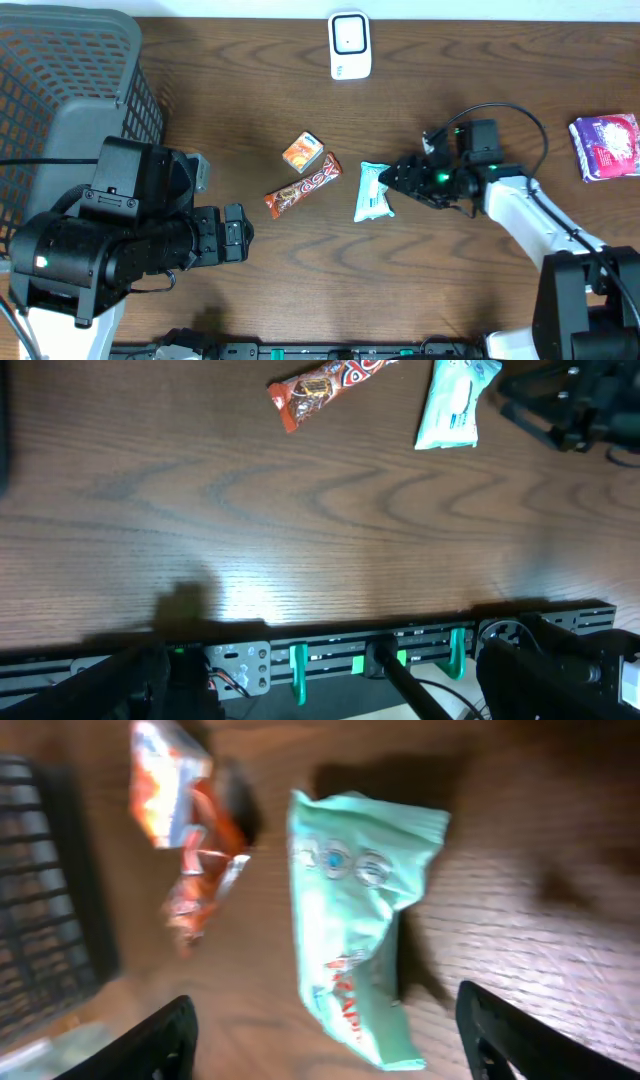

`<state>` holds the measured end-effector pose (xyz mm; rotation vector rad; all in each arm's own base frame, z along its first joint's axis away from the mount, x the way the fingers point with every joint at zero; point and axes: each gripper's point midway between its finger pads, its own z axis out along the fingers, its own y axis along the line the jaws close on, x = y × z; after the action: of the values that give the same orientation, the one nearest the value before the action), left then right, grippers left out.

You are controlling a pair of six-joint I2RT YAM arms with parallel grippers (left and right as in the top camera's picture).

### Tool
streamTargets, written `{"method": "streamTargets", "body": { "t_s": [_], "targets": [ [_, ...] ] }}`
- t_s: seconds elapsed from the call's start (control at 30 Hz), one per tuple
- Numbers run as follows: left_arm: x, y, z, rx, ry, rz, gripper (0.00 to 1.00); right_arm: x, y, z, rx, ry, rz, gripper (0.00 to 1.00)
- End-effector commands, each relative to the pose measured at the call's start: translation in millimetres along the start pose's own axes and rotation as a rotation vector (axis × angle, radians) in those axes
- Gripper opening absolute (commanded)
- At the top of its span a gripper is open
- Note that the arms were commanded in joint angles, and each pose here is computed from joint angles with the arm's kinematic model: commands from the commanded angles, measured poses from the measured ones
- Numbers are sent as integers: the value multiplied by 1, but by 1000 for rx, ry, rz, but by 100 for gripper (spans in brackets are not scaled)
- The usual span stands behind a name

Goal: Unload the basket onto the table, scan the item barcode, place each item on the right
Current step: 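Lift the mint-green packet and hold it under the white scanner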

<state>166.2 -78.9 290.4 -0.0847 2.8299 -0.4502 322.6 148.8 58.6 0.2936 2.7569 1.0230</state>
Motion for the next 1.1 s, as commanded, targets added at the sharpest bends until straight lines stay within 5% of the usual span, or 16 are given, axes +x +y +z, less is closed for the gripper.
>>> {"method": "streamTargets", "body": {
  "t_s": [0.0, 0.27, 0.57, 0.8, 1.07],
  "targets": [
    [3, 2, -2, -11, 7, -4, 98, -7, -17, 13, 160, -66, 61, 72],
    [3, 2, -2, -11, 7, -4, 98, 11, -24, 59, 205, 1, 81, 64],
    [3, 2, -2, -11, 7, -4, 98, 7, -12, 71, 114, 27, 58, 1],
    [3, 2, -2, -11, 7, -4, 98, -62, 42, 43, -16, -121, 42, 1],
    [3, 2, -2, -11, 7, -4, 98, -169, 109, -9, -237, -586, 75, 1]
  ]
}}
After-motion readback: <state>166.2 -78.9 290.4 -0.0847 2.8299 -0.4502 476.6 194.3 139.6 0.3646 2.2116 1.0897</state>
